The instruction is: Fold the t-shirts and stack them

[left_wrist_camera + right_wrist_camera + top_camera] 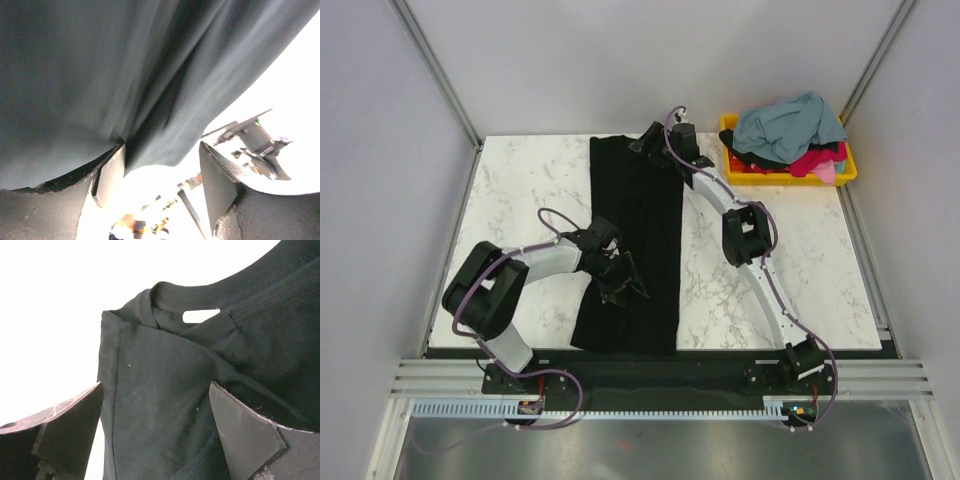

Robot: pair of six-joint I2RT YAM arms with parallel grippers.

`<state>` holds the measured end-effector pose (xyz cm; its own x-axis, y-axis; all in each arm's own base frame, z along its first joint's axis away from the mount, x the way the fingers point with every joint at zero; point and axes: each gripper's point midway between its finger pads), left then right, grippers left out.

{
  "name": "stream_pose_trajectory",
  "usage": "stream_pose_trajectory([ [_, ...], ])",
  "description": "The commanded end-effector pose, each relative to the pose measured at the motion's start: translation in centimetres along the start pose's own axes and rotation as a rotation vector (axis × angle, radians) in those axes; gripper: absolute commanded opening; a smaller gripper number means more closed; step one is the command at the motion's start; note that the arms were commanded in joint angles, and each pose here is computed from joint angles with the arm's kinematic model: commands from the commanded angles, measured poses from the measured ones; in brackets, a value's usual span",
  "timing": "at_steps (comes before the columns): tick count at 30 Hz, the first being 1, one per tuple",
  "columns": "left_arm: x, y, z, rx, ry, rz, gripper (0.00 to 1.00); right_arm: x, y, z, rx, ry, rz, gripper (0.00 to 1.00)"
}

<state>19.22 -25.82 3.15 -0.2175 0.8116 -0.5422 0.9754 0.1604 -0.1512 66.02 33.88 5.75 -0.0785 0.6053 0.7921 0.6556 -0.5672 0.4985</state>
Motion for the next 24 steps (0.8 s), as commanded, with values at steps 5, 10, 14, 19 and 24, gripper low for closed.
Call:
stream_pose_trajectory([
  [5,-5.8,-0.9,-3.4,-0.003,-0.150,0.009,0.68,-4.7,1.0,2.1,-0.111,0.038,0.052,0.98],
  [10,-7.3,2.0,-8.6,-0.207,-0.006,0.134,0.69,-0.4,2.7,0.3,-0.104,0.133,-0.012,0.98],
  [14,-7.0,4.3,-12.3,-0.378,0.114,0.236,0.69,7.2,5.2,-3.7,-0.071,0.264,-0.073,0.98],
  [19,-5.1,7.0,-18.7,-0.631,0.323,0.308,0.71,12.9,8.3,-9.8,-0.099,0.243,-0.232,0.98],
  [24,-2.2,6.3,-19.6,-0.657,0.360,0.283,0.70,16.3,11.0,-18.6,-0.151,0.097,-0.330,0.98],
])
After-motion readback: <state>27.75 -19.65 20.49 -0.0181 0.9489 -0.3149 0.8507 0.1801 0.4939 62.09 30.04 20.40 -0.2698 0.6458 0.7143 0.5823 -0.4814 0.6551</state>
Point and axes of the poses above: each gripper's point midway between its finger pads, its own z axis out along the fingers, its own x axis along the line the jaws close on, y = z × x, and after that the axes turned 5 degrees about z, right-handed
